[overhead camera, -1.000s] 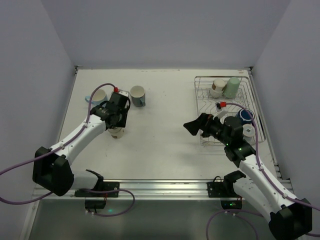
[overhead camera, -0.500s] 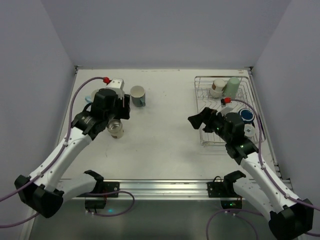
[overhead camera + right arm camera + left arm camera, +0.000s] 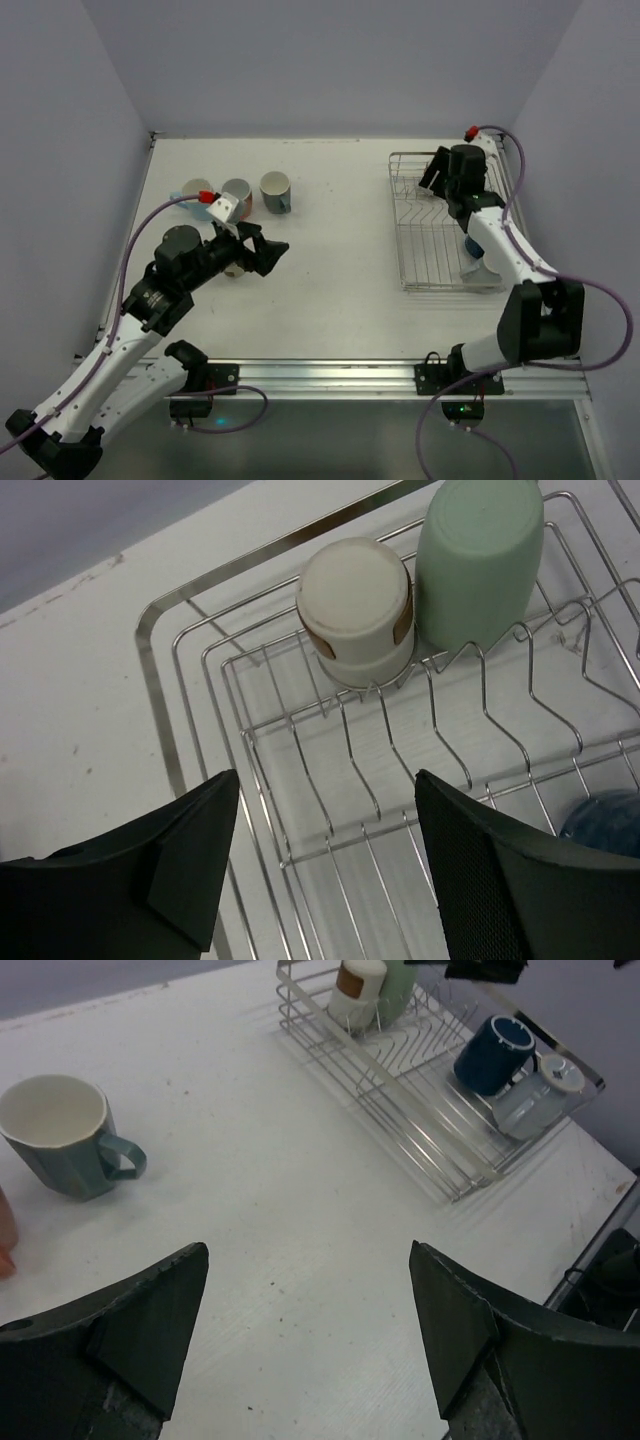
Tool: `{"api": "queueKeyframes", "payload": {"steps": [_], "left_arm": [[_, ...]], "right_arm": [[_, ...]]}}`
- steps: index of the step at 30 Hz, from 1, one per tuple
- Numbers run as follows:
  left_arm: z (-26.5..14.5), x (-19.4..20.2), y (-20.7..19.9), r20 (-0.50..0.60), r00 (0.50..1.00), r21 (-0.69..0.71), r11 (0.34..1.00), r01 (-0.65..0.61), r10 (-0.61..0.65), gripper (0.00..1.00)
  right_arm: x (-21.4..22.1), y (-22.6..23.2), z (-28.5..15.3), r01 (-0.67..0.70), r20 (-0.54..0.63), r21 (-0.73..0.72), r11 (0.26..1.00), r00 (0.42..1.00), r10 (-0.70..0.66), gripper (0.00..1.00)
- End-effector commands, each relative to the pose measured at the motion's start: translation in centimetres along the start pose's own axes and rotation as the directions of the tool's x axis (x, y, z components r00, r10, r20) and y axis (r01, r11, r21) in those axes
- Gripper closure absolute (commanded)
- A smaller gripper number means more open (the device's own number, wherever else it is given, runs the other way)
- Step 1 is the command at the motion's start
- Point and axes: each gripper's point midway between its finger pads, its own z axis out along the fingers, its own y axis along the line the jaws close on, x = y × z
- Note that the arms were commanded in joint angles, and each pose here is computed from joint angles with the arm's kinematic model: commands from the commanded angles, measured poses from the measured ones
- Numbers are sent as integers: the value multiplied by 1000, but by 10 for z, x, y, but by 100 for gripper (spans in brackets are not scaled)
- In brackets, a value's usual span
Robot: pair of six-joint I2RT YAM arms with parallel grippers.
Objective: Unload the cups from the dish rack
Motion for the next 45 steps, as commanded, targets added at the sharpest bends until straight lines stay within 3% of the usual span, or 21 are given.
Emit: {"api": "queueKeyframes", "payload": {"steps": [1, 3, 4, 8, 27, 31, 35, 45], "left_arm": [[-2, -8, -17, 47, 997, 98, 993, -58, 54, 13], [-6, -11, -13, 68, 995, 74, 994, -82, 77, 10], [-9, -15, -11, 84, 993, 55, 994, -89, 84, 8], [-13, -17, -12, 97, 991, 58, 994, -97, 91, 7], [-4, -9, -3, 56, 994, 30, 994, -101, 99, 6], [-3, -8, 0, 52, 993, 15, 995, -103, 102, 6], [-1, -7, 4, 44, 994, 2, 995, -102, 102, 6], [6, -24, -20, 89, 996, 112, 993, -27, 17, 13]], "right_arm": [[-16, -10, 33, 75, 0, 109, 991, 997, -76, 26], [-27, -7, 48, 79, -5, 117, 990, 997, -79, 23], [-11, -13, 64, 97, -63, 140, 985, 994, -89, 19], [-6, -15, 93, 130, -111, 175, 976, 988, -111, 15], [0, -30, 155, 208, -200, 239, 948, 966, -162, 14], [-4, -27, 157, 205, -188, 224, 953, 968, -164, 27], [-19, -19, 142, 174, -108, 189, 966, 982, -156, 61], [-76, 32, 50, 92, 144, -27, 995, 986, -88, 65]]}}
